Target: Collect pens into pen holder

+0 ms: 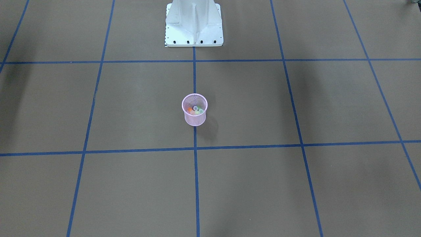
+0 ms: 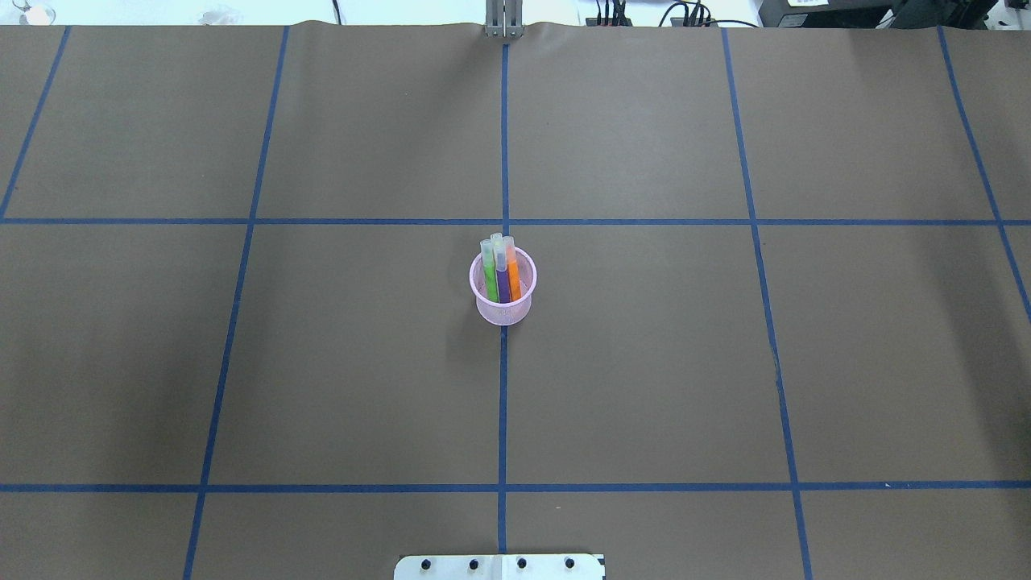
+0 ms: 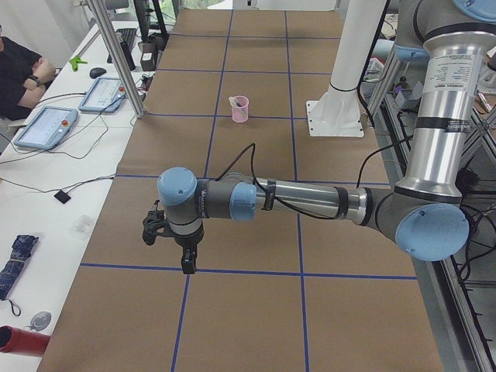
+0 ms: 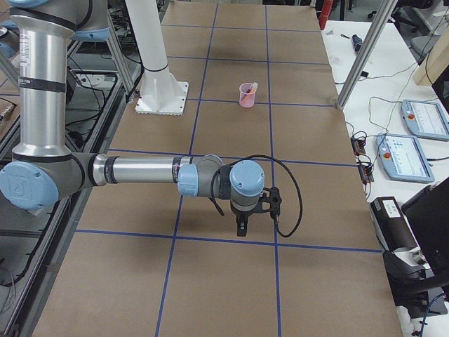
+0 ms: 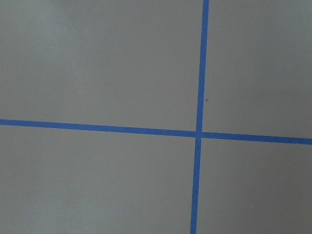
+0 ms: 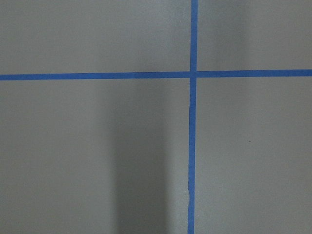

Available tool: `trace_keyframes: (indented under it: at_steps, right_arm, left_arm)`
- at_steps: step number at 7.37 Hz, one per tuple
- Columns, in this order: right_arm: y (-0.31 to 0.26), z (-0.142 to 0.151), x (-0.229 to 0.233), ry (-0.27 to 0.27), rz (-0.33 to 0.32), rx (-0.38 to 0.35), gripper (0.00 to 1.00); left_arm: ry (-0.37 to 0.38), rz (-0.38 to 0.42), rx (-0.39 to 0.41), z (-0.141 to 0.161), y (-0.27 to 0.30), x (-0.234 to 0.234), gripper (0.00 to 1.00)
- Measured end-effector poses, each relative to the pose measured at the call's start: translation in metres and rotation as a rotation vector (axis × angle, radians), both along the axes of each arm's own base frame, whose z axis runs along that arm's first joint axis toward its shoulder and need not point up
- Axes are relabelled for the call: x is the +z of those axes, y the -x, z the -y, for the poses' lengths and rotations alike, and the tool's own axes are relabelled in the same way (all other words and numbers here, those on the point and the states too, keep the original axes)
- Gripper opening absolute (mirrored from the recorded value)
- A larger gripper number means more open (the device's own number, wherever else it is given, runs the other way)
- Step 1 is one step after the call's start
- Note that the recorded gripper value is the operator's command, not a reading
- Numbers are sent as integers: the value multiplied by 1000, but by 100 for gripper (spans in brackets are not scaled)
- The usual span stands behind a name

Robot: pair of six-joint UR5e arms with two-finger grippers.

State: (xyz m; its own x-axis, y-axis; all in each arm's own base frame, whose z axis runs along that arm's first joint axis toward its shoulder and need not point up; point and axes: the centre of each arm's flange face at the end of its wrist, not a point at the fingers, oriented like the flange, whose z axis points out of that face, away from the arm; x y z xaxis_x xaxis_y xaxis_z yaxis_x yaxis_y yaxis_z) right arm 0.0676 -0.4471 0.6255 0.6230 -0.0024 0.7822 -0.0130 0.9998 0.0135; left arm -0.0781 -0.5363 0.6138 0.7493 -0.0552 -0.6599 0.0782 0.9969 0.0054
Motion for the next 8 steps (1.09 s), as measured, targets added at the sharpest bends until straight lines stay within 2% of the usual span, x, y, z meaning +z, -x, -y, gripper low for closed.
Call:
trace_keyframes:
  at_steps: [2, 5, 8]
  right_arm:
    - [0, 1, -2, -7, -5, -1, 99]
    - [-4, 4, -2, -16, -65, -1, 99]
    - [-6, 6, -2, -18, -81, -1, 99]
  left_arm:
    - [-2, 5, 0, 1, 0, -1, 99]
    - [-5, 10, 1, 1, -1, -1, 99]
    - [-5, 10, 1, 1, -1, -1, 99]
